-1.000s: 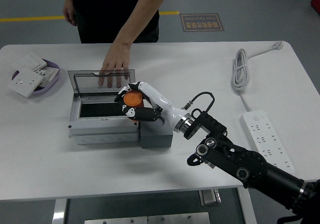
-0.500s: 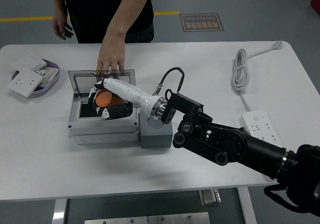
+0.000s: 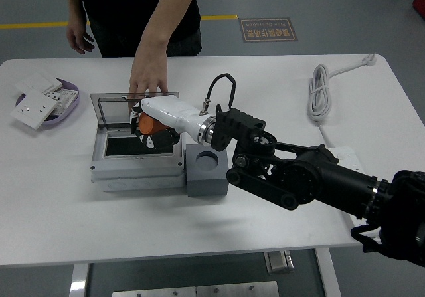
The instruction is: Pick up the cylinder from the cube,place it in the box,flap close box
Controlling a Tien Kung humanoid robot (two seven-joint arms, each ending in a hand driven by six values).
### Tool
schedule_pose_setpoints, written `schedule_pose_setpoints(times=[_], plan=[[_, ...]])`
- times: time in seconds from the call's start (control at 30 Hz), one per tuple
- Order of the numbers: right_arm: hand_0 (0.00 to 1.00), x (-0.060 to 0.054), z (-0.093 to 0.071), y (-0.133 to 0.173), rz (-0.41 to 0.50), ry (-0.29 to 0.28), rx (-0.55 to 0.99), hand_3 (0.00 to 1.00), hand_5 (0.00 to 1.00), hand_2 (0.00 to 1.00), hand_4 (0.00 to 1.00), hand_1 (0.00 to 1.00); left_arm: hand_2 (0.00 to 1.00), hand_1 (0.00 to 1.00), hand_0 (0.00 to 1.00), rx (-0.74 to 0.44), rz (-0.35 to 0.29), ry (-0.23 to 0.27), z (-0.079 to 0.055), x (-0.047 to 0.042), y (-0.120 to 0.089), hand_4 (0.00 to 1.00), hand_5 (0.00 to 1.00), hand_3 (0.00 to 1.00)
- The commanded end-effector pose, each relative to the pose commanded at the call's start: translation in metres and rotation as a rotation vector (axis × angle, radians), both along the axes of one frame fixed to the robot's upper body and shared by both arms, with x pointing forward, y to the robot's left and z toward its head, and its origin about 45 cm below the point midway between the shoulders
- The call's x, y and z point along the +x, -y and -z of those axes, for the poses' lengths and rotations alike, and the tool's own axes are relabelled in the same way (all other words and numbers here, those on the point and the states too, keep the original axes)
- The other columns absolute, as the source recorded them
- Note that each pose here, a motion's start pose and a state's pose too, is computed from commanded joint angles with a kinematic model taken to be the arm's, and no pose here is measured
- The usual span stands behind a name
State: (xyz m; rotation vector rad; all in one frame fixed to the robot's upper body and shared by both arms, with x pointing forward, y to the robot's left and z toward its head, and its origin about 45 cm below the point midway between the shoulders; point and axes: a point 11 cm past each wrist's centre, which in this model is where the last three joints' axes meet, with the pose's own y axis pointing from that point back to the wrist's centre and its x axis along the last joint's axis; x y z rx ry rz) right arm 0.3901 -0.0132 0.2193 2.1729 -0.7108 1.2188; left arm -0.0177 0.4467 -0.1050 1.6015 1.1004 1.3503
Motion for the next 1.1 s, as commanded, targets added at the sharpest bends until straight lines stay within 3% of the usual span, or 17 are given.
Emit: schedule_pose_setpoints(times=[0.67, 0.7, 0.87, 0.9, 1.07, 1.1], plan=[[0.438, -0.003, 0.012, -0.002, -0.010, -0.025, -0.144, 0.439, 0.002, 0.541, 0.004, 0.537, 0.580, 0.573, 0.600, 0.004, -0.001, -0.010, 0.000, -0.0028, -0.001, 0.597, 0.175, 0.568], [0.519, -0.003, 0.012, -0.002, -0.011, -0.026, -0.148, 0.506, 0.002, 0.572, 0.002, 0.565, 0.580, 0.573, 0.600, 0.005, 0.000, -0.010, -0.001, -0.0028, -0.001, 0.598, 0.175, 0.568], [0.519, -0.003, 0.012, -0.003, -0.017, -0.018, -0.172, 0.506, 0.002, 0.572, 0.002, 0.565, 0.580, 0.573, 0.600, 0.008, 0.002, -0.011, -0.001, -0.0030, -0.002, 0.598, 0.175, 0.568], [0.632, -0.003, 0.011, -0.003, -0.018, -0.015, -0.174, 0.637, 0.144, 0.694, 0.356, 0.674, 0.580, 0.573, 0.600, 0.008, 0.003, -0.011, -0.001, -0.0031, -0.002, 0.597, 0.174, 0.568], [0.632, -0.003, 0.009, -0.004, -0.024, 0.002, -0.180, 0.637, 0.144, 0.694, 0.356, 0.674, 0.580, 0.573, 0.600, 0.006, 0.005, -0.013, -0.001, -0.0034, -0.001, 0.597, 0.174, 0.568], [0.619, -0.003, 0.009, -0.005, -0.025, 0.003, -0.181, 0.685, 0.204, 0.754, 0.643, 0.713, 0.580, 0.573, 0.600, 0.006, 0.005, -0.013, -0.001, -0.0034, -0.001, 0.597, 0.174, 0.568]])
